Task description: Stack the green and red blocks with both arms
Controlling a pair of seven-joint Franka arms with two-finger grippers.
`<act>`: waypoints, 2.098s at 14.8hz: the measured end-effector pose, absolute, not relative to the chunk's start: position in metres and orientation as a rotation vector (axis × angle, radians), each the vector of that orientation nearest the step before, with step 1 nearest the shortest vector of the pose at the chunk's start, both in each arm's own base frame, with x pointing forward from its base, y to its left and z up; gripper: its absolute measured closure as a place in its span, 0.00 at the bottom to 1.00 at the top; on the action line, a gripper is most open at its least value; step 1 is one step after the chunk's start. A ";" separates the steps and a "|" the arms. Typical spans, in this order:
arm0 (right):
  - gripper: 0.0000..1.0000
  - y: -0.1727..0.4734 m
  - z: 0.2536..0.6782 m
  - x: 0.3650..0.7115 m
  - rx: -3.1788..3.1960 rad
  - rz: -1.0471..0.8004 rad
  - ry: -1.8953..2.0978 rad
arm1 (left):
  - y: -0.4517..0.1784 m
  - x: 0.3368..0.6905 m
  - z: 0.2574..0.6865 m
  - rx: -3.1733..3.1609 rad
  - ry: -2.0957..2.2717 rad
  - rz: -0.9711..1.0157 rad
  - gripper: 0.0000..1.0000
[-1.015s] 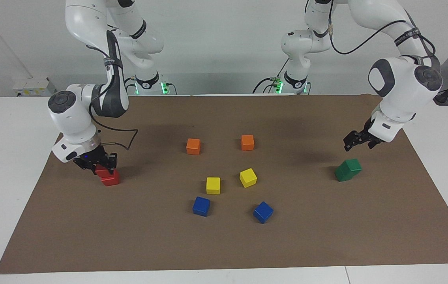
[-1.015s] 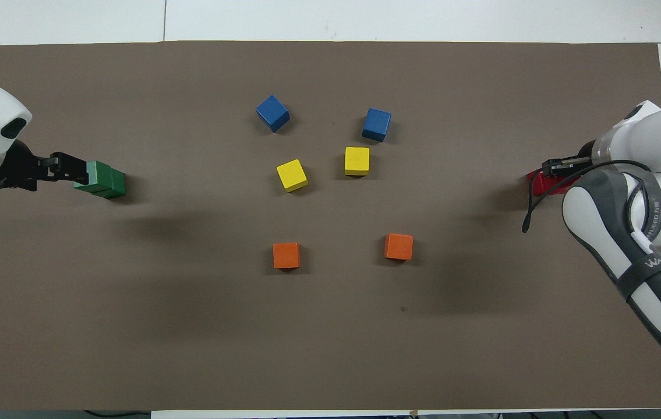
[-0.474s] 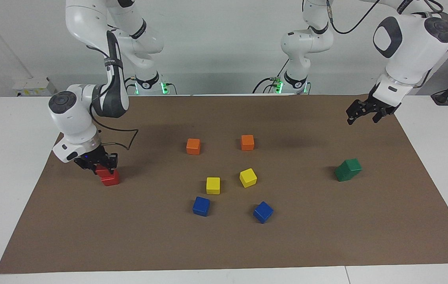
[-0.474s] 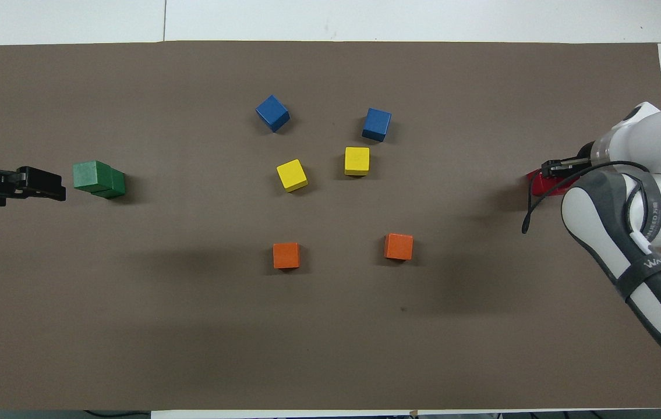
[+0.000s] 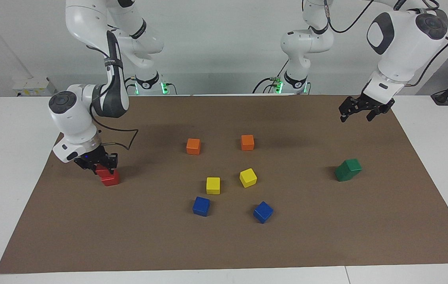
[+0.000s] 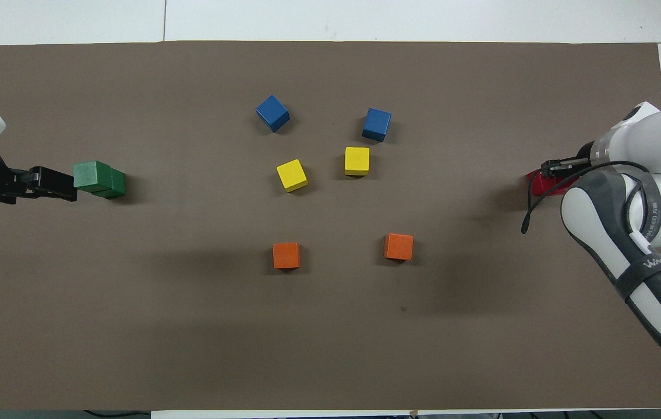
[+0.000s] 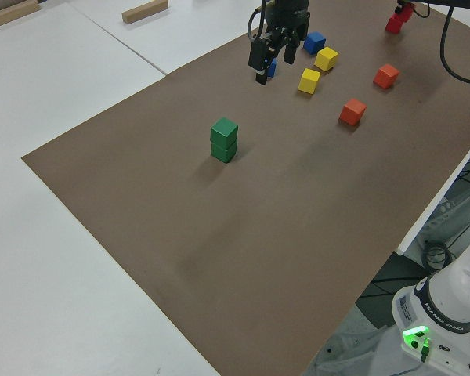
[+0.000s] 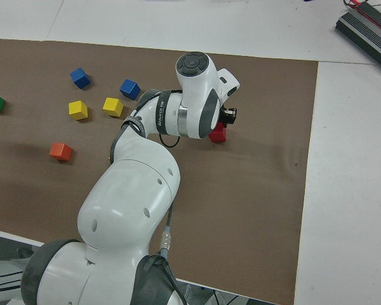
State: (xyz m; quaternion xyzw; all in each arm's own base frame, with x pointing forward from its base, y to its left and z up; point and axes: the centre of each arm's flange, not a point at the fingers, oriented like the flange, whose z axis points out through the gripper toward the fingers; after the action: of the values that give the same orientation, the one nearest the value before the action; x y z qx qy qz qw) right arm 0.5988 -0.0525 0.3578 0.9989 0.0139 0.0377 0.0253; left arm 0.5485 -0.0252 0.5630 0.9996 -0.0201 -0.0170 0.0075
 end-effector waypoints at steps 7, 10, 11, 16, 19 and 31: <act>0.45 -0.052 0.358 0.599 3.088 0.126 0.044 | -0.036 0.555 0.568 3.124 -0.093 -0.058 0.00; 0.45 -0.052 0.360 0.601 3.086 0.150 0.044 | -0.038 0.553 0.556 3.124 -0.099 -0.090 0.00; 0.45 -0.052 0.360 0.601 3.086 0.151 0.044 | -0.038 0.553 0.555 3.124 -0.098 -0.085 0.00; 0.33 -0.052 0.360 0.601 3.085 0.158 0.044 | -0.035 0.553 0.574 3.124 -0.090 -0.042 0.00; 0.20 -0.052 0.360 0.601 3.085 0.159 0.045 | -0.034 0.553 0.586 3.124 -0.089 -0.031 0.00; 0.00 -0.025 0.483 0.606 3.076 0.178 0.057 | -0.034 0.551 0.596 3.124 -0.088 -0.026 0.00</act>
State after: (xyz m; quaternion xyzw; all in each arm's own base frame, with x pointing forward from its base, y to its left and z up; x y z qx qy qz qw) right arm 0.6060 -0.0253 0.4829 0.9977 0.0185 0.0578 0.0298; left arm 0.5508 -0.0337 0.5964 0.9995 -0.0283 -0.0085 0.0080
